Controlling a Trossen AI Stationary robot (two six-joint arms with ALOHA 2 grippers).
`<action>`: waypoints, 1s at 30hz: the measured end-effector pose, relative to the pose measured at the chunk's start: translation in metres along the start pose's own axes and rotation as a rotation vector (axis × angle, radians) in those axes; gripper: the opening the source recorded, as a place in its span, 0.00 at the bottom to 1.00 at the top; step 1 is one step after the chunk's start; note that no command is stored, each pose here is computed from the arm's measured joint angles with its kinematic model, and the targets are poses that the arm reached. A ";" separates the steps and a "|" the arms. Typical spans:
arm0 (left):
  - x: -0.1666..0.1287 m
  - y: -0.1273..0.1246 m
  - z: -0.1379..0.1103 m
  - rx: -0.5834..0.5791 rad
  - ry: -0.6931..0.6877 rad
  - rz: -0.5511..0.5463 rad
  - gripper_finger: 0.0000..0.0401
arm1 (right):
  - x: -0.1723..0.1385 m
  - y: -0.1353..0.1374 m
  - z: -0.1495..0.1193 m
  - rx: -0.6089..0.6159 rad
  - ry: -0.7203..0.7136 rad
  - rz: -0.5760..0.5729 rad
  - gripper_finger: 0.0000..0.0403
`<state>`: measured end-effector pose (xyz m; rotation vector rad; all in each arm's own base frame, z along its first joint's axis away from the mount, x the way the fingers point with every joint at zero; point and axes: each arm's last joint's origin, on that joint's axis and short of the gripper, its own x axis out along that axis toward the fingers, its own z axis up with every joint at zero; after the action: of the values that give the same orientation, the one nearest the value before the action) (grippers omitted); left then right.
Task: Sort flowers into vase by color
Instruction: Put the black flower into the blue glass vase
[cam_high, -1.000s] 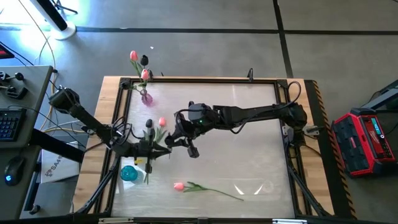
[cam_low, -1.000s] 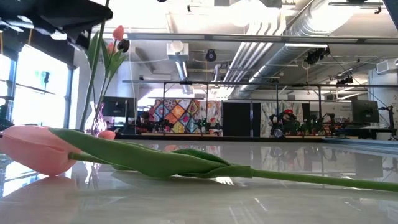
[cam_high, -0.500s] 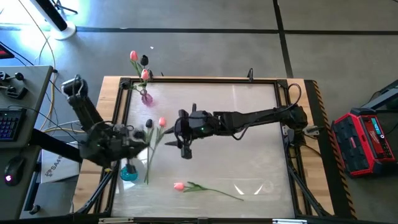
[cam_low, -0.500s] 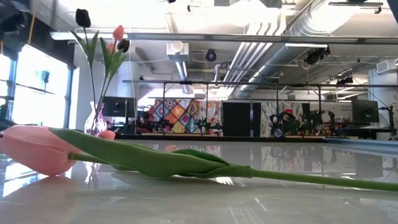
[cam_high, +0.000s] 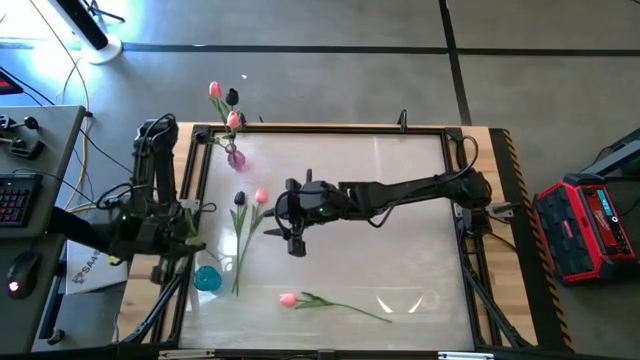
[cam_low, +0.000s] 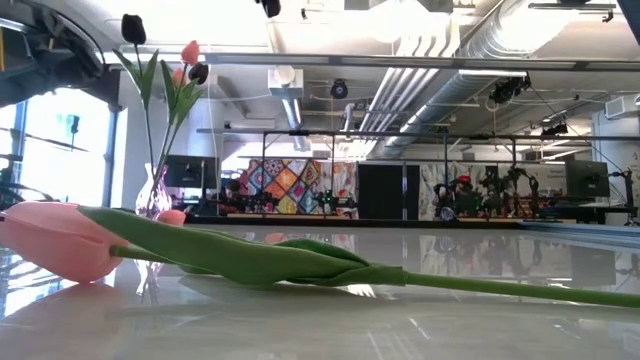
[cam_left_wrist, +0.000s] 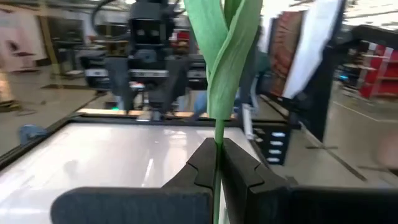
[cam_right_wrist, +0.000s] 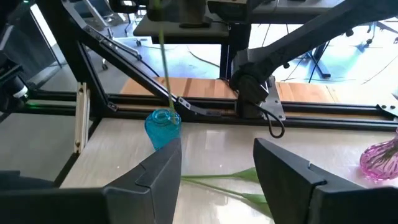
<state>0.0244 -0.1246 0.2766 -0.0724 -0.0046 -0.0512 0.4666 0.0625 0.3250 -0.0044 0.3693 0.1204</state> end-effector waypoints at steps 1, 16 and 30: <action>-0.002 -0.001 -0.001 0.002 0.001 -0.020 0.00 | 0.001 0.000 -0.001 0.000 0.002 0.000 0.47; -0.028 -0.017 -0.020 -0.029 0.020 -0.206 0.00 | 0.001 -0.001 0.001 0.008 -0.014 -0.008 0.47; -0.031 -0.019 -0.036 0.029 0.019 -0.211 0.00 | 0.001 -0.002 0.001 0.009 -0.021 -0.016 0.47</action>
<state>-0.0075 -0.1448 0.2422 -0.0419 0.0057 -0.2631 0.4682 0.0611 0.3259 0.0027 0.3484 0.1029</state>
